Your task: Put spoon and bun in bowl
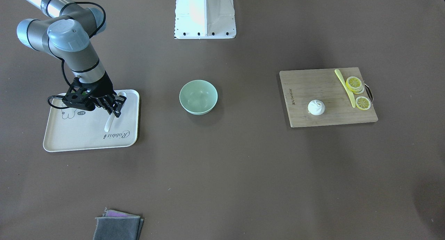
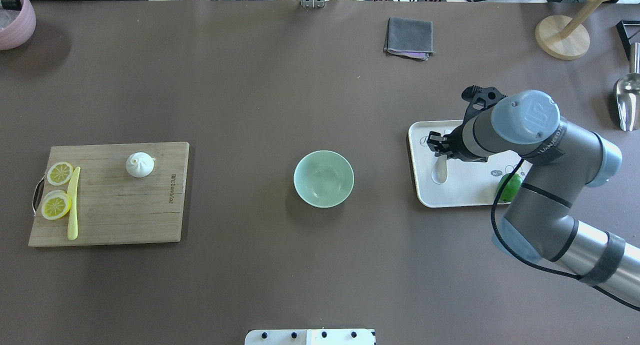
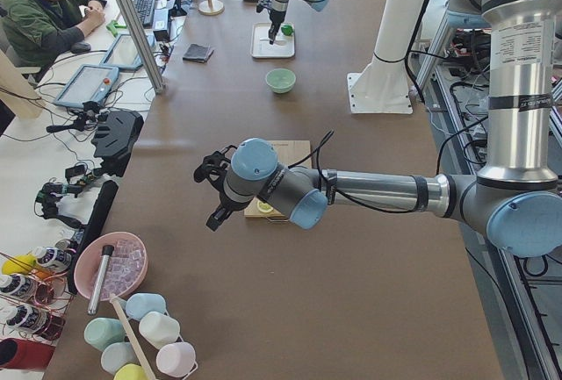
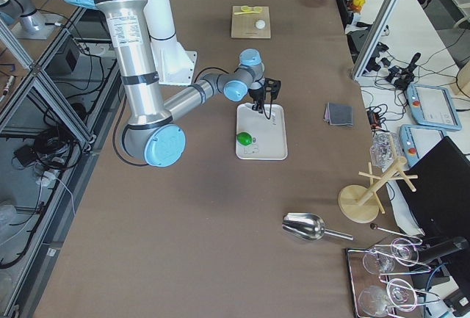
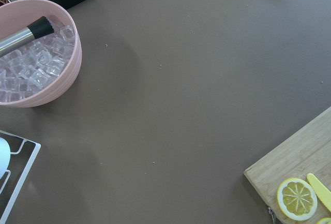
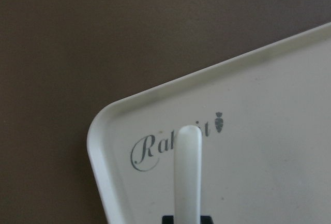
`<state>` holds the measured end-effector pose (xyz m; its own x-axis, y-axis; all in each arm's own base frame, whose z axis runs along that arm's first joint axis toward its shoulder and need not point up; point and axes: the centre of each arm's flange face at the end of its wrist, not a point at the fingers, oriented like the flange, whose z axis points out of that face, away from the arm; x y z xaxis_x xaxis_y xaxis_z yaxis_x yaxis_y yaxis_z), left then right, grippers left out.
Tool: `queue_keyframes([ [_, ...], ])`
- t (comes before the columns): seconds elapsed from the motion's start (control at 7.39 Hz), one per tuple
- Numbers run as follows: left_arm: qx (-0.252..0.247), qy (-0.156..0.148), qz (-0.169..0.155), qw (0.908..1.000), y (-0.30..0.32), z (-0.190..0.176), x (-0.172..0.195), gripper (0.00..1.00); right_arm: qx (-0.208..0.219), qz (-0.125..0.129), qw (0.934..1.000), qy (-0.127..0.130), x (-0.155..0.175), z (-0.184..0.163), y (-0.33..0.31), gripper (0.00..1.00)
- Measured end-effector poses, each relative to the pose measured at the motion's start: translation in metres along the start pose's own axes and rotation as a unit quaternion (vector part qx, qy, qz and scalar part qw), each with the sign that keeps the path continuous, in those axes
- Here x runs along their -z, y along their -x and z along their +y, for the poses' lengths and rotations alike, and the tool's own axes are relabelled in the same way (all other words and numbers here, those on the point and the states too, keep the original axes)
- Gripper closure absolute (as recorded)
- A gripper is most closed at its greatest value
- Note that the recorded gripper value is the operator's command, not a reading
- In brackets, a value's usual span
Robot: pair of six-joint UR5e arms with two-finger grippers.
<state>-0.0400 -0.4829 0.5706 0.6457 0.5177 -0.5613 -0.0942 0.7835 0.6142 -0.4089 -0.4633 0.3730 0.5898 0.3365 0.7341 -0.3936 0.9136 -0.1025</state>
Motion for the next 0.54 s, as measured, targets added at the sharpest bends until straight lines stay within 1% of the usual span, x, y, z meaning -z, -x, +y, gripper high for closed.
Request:
queue_keyframes([
  [0.14,0.0,0.0,0.0,1.0,0.0,0.0,0.0,0.01,-0.042,0.003,0.9991,-0.003,0.015,0.004,0.04,1.0],
  [0.27,0.0,0.001,0.001,1.0,-0.001,0.0,-0.001,0.01,-0.076,0.012,0.9969,-0.014,0.027,0.02,0.087,1.0],
  [0.54,-0.001,0.001,0.002,1.0,-0.001,0.0,-0.002,0.01,-0.114,0.031,0.9923,-0.039,0.043,0.079,0.164,1.0],
])
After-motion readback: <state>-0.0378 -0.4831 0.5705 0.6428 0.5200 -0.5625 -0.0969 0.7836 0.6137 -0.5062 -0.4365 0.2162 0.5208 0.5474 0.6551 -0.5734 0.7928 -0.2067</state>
